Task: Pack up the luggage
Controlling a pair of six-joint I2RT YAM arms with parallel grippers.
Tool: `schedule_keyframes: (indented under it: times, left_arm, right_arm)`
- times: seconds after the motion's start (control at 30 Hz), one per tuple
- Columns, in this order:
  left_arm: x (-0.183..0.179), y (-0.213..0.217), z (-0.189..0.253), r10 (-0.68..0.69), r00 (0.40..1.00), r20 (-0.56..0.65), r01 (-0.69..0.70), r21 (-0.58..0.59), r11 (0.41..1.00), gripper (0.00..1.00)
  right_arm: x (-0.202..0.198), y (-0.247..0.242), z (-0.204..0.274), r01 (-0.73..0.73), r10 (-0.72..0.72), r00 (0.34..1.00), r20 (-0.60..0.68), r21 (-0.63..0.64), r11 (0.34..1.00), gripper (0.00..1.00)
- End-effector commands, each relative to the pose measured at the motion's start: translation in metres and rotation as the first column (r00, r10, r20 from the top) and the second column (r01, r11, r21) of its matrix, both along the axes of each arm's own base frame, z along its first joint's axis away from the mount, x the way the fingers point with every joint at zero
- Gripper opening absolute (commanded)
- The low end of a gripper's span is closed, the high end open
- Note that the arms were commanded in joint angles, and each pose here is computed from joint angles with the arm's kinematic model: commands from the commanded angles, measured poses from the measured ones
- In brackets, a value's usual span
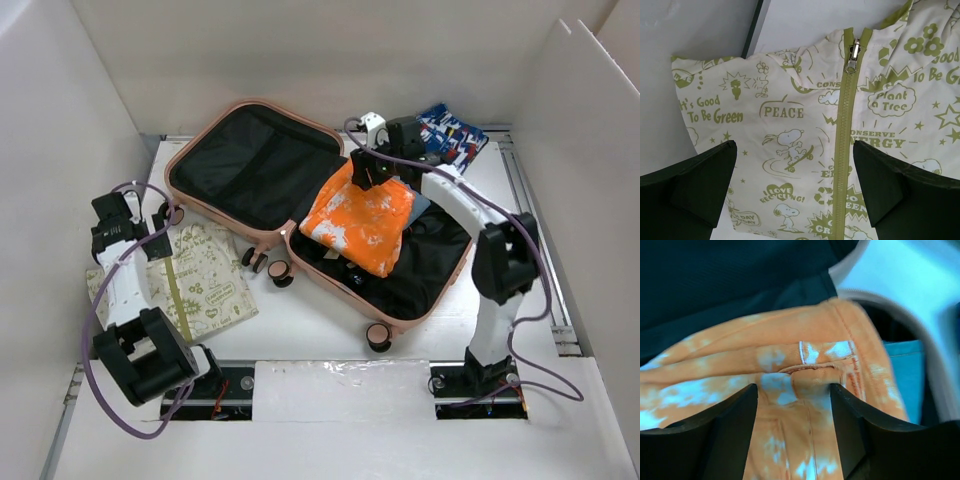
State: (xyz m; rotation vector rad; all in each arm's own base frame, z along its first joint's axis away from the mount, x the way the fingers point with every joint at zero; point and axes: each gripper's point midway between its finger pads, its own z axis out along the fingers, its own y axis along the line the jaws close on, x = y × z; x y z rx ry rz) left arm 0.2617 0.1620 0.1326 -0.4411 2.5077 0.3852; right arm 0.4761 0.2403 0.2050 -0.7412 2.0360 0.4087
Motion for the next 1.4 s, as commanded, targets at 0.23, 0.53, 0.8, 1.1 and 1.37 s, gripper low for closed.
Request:
schedule_keyframes:
  times: [0.23, 0.53, 0.8, 1.1, 1.37]
  left_arm:
    - [0.008, 0.012, 0.025, 0.001, 0.998, 0.07, -0.006, 0.074, 0.997, 1.0]
    - [0.046, -0.011, 0.074, -0.136, 0.978, 0.158, 0.116, 0.13, 0.985, 1.0]
    - [0.122, -0.141, 0.154, -0.573, 0.795, 0.2, 0.546, 0.179, 0.819, 1.0]
    - [0.147, -0.345, 0.127, -0.904, 0.391, 0.171, 0.896, 0.152, 0.417, 1.0]
    - [0.175, -0.472, 0.081, -0.939, 0.241, 0.246, 0.969, -0.012, 0.245, 1.0]
  right_arm:
    - [0.042, -0.011, -0.08, 0.196, -0.191, 0.973, -0.127, 0.026, 0.98, 0.55]
    - [0.012, -0.078, -0.09, 0.197, -0.204, 0.974, -0.094, -0.078, 0.977, 0.76]
    - [-0.012, -0.134, 0.025, 0.384, -0.384, 0.923, 0.001, 0.031, 0.923, 0.9]
    - [-0.068, -0.103, -0.054, 0.288, -0.216, 0.927, -0.306, 0.215, 0.933, 0.89]
    - [-0.085, -0.08, -0.101, 0.294, -0.154, 0.882, -0.446, 0.263, 0.919, 0.89]
